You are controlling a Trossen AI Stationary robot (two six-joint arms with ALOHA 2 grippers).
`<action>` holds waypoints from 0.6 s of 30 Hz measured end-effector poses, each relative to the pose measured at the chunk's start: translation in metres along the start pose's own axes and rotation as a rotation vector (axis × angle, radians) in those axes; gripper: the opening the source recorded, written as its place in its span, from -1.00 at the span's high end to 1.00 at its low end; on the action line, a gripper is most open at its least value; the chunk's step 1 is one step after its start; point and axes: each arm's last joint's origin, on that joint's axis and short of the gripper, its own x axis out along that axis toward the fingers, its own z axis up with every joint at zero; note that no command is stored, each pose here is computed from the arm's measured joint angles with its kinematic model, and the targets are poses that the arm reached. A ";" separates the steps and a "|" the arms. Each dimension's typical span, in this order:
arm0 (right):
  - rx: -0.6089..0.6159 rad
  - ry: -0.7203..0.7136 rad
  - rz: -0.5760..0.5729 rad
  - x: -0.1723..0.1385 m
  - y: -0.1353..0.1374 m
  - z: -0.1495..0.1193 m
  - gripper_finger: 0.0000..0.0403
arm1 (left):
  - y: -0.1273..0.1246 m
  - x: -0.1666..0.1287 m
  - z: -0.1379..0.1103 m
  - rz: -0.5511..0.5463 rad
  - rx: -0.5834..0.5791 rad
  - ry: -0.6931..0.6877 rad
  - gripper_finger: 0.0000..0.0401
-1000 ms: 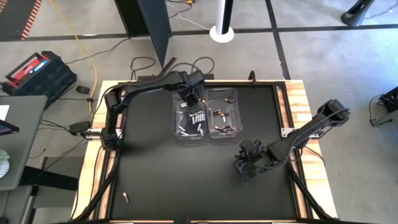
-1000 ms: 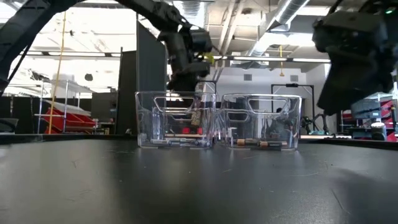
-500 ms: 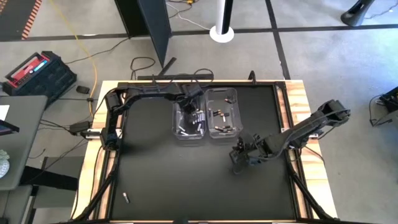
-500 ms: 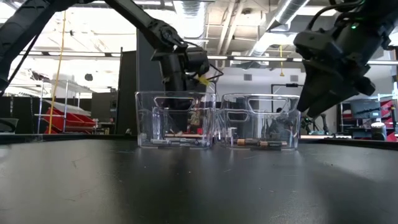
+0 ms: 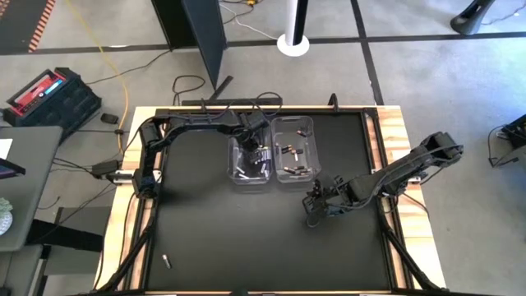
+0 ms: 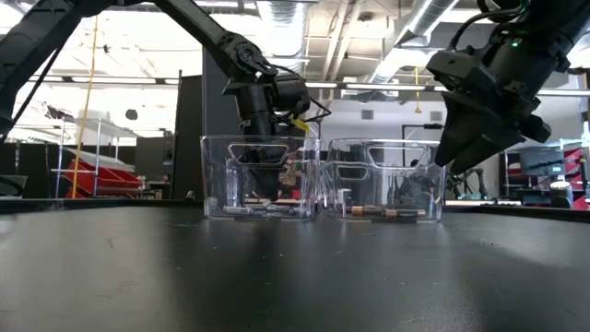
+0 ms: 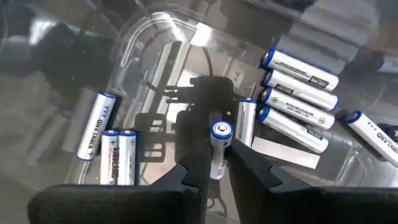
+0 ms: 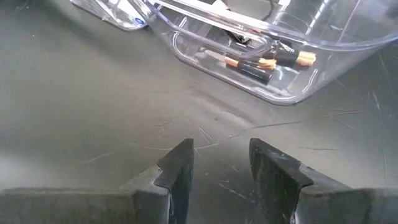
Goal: Sort batteries
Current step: Put the white battery into the left transparent bin, then put the black battery into the right transparent bin
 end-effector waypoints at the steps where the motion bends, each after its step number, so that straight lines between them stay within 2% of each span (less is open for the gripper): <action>1: 0.000 0.000 0.000 0.000 0.000 0.000 0.14 | 0.000 0.000 0.000 0.000 0.001 0.000 0.71; 8: 0.000 0.000 0.000 0.000 0.000 0.000 0.14 | 0.000 0.000 0.000 0.000 0.010 0.000 0.53; 13: 0.000 0.000 0.001 0.000 0.000 0.000 0.14 | 0.000 -0.002 -0.001 -0.001 0.003 0.007 0.48; 18: -0.012 0.001 -0.001 0.000 0.000 0.000 0.14 | 0.001 -0.030 0.001 -0.001 -0.077 -0.048 0.48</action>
